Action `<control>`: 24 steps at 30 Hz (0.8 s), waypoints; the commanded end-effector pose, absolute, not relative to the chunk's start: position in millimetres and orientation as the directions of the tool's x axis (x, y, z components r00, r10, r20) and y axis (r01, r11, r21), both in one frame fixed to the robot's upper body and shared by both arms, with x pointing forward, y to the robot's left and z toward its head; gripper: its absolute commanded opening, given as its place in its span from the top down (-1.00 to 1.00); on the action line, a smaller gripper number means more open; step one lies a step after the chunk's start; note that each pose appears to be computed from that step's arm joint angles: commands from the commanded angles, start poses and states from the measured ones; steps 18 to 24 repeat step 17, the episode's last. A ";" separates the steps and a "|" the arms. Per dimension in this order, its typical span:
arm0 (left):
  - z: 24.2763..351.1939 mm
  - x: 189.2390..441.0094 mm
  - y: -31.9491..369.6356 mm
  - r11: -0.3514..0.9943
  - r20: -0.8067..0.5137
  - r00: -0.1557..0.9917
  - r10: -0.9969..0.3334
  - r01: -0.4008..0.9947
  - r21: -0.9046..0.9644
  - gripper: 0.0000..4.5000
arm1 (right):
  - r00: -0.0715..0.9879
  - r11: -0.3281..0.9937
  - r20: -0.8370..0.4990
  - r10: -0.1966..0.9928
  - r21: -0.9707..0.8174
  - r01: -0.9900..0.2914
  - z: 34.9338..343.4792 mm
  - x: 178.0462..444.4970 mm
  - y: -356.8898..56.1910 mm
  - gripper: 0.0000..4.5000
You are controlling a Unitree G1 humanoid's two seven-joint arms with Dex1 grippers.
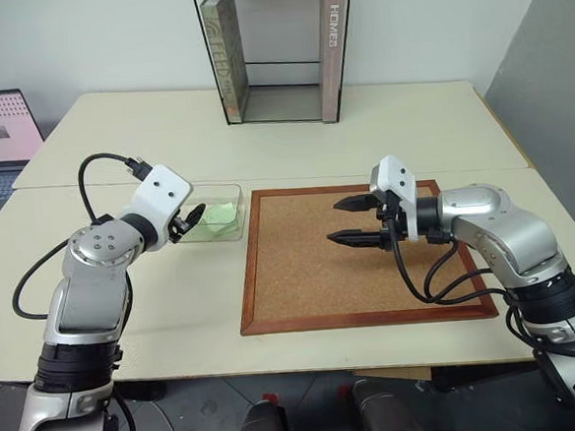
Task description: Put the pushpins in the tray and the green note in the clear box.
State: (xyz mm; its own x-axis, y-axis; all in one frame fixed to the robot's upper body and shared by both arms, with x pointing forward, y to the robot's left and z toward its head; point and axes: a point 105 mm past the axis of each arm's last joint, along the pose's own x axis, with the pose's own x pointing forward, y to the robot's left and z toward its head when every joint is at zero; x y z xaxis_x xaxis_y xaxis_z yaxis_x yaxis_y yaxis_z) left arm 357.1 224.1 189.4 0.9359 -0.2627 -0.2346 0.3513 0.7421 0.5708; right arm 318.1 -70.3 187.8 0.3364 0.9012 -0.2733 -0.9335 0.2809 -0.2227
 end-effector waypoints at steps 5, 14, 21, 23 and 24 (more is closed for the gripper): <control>197.0 349.4 149.4 0.717 -0.111 0.860 -0.498 0.481 0.505 -0.27 | 0.546 0.502 -0.140 0.826 -0.261 -0.825 206.6 298.7 -122.0 -0.42; 157.3 334.6 93.7 0.599 -0.159 0.671 -0.724 0.726 0.338 -0.27 | 0.728 0.692 -0.084 0.681 -0.252 -0.677 190.2 285.0 -155.3 -0.42; 155.7 331.9 87.7 0.573 -0.150 0.635 -0.758 0.758 0.312 -0.27 | 0.763 0.730 -0.040 0.645 -0.261 -0.631 195.0 287.9 -159.8 -0.42; 155.7 331.9 87.7 0.573 -0.150 0.635 -0.758 0.758 0.312 -0.27 | 0.763 0.730 -0.040 0.645 -0.261 -0.631 195.0 287.9 -159.8 -0.42; 155.7 331.9 87.7 0.573 -0.150 0.635 -0.758 0.758 0.312 -0.27 | 0.763 0.730 -0.040 0.645 -0.261 -0.631 195.0 287.9 -159.8 -0.42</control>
